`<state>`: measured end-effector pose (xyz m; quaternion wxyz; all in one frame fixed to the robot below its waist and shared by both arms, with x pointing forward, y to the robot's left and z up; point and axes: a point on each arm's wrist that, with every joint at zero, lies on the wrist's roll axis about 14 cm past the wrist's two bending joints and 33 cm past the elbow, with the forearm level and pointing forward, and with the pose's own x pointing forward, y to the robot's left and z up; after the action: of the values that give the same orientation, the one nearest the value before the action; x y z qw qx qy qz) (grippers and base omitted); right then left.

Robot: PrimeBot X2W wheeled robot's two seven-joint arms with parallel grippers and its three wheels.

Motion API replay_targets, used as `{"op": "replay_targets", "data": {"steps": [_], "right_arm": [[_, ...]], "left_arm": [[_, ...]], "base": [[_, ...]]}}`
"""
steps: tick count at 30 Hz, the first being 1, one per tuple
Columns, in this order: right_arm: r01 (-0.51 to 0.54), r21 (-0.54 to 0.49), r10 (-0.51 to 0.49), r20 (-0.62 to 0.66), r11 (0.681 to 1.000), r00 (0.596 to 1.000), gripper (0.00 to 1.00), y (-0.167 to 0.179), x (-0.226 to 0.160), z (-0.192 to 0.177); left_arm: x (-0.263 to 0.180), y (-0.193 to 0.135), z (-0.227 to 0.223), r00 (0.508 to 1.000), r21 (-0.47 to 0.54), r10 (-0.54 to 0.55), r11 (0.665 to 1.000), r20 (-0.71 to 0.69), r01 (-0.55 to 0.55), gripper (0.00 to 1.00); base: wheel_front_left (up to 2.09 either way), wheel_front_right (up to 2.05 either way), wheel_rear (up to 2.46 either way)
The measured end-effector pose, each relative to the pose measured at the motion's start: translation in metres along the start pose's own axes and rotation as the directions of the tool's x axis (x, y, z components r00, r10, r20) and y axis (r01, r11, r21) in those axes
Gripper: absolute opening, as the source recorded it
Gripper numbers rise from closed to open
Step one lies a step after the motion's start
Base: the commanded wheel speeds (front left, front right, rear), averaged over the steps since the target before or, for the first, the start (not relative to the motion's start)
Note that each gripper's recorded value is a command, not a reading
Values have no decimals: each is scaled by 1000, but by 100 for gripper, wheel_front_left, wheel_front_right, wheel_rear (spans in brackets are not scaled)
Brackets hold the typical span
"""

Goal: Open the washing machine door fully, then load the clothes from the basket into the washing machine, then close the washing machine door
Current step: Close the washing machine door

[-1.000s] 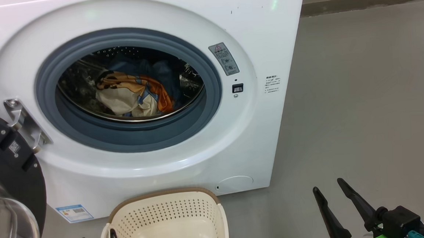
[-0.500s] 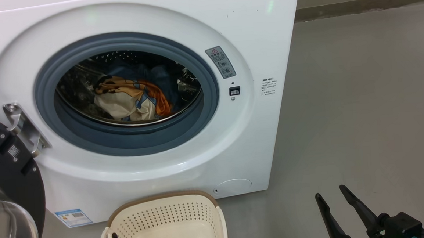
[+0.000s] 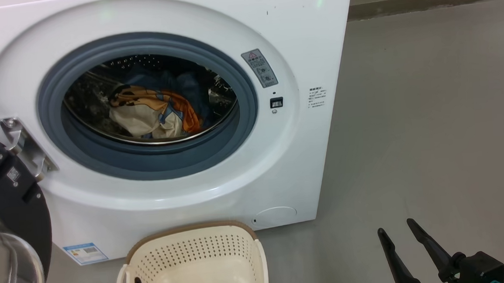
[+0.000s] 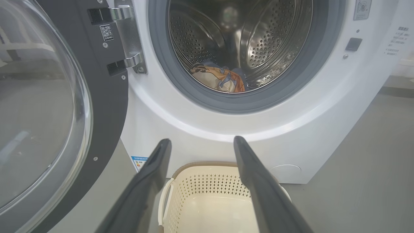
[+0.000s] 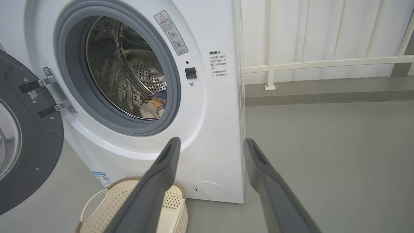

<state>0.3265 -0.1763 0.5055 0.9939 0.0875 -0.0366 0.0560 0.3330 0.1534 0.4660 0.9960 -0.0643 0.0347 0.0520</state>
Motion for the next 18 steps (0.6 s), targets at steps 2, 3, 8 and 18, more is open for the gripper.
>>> {"op": "replay_targets", "data": {"steps": [2,3,8,18], "right_arm": [[0,0,0,-1,1000,1000,100,0,0,0],[0,0,0,-2,1000,1000,100,0,0,-1],[1,0,-1,-5,1000,1000,100,-1,1,-1],[5,3,-5,-6,1000,1000,100,-1,0,-2]], "left_arm": [[0,0,-1,1000,0,-1,1000,-2,1,100],[0,0,-1,1000,0,-1,1000,-3,1,100],[0,-1,-2,1000,2,3,1000,-6,-3,100],[1,-1,-3,1000,3,1,1000,-10,-1,100]], "base": [[-130,130,0],[-151,151,0],[-184,184,0],[-108,108,0]]}}
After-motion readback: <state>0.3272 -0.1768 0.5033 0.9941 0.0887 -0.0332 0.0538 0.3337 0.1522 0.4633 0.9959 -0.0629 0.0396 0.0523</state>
